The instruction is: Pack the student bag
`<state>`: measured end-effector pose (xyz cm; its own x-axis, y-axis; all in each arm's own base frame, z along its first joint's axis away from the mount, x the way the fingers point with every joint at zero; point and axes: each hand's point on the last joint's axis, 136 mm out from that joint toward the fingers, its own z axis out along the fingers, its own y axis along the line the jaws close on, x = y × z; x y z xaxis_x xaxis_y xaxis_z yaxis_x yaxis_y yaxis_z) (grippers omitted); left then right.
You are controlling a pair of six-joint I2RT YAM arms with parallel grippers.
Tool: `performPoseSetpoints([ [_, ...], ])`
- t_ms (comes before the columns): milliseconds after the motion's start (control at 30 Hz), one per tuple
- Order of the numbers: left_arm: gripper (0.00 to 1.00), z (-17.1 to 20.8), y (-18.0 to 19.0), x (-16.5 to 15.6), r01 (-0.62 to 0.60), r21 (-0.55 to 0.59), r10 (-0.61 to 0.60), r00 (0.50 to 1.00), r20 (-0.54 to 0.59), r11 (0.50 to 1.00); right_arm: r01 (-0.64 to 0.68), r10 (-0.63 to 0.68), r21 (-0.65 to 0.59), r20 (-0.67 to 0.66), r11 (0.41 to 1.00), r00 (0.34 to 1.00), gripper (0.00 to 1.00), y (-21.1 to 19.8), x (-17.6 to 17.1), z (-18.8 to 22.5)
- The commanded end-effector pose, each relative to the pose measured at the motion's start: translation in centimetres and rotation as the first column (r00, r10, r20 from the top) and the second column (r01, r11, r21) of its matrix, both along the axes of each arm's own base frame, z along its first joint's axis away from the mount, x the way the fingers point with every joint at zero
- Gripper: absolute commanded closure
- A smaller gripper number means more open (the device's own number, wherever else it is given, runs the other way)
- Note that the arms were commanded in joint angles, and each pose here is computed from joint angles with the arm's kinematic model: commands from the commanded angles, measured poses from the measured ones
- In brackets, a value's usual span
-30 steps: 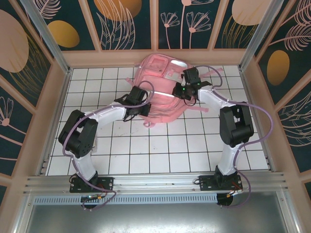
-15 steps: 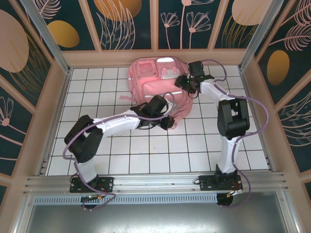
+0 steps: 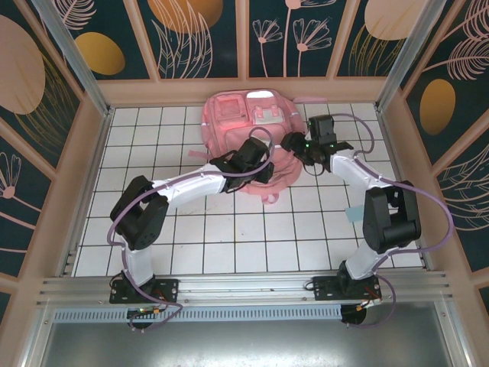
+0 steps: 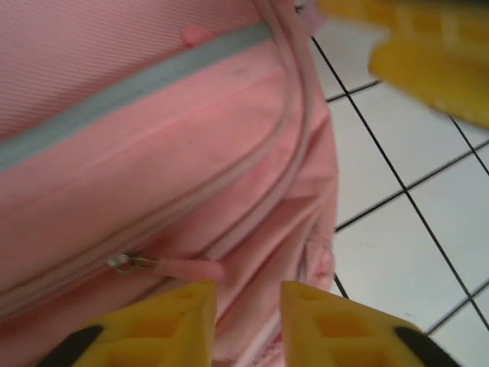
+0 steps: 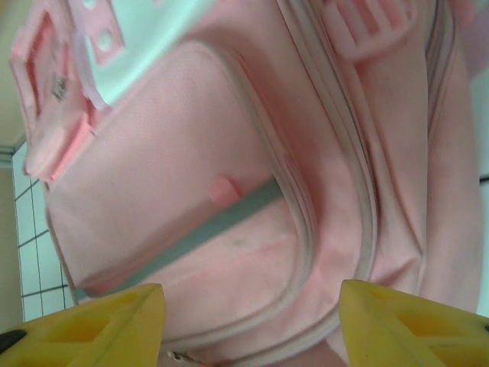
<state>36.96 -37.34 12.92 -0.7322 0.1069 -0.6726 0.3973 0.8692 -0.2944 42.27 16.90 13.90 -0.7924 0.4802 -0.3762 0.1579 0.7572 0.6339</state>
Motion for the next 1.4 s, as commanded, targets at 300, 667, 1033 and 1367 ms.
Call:
performPoseSetpoints([
  [300, 0.57, 1.6, 5.1, 1.8, -0.198, -0.117, 0.2, 0.98, 0.006, 0.973, 0.005, 0.0, 0.202, -0.022, 0.979, 1.0, 0.43, 3.1, 1.3, -2.9],
  [667, 0.42, -0.5, 5.0, 1.0, -0.19, -0.11, 0.186, 0.981, -0.047, 0.976, 0.032, -0.021, 0.132, -0.089, 0.991, 0.996, 0.42, 3.4, 2.1, -5.9],
  [1033, 0.36, -1.9, 4.8, 0.6, -0.235, -0.161, 0.218, 0.969, -0.117, 0.959, -0.048, 0.017, 0.259, 0.121, 0.965, 0.993, 1.0, 5.7, 3.2, 3.8],
  [1367, 0.4, -2.4, 4.4, 1.9, -0.285, -0.155, 0.266, 0.955, -0.128, 0.946, -0.093, 0.051, 0.292, 0.149, 0.952, 0.988, 1.0, 7.8, 2.4, 5.8],
])
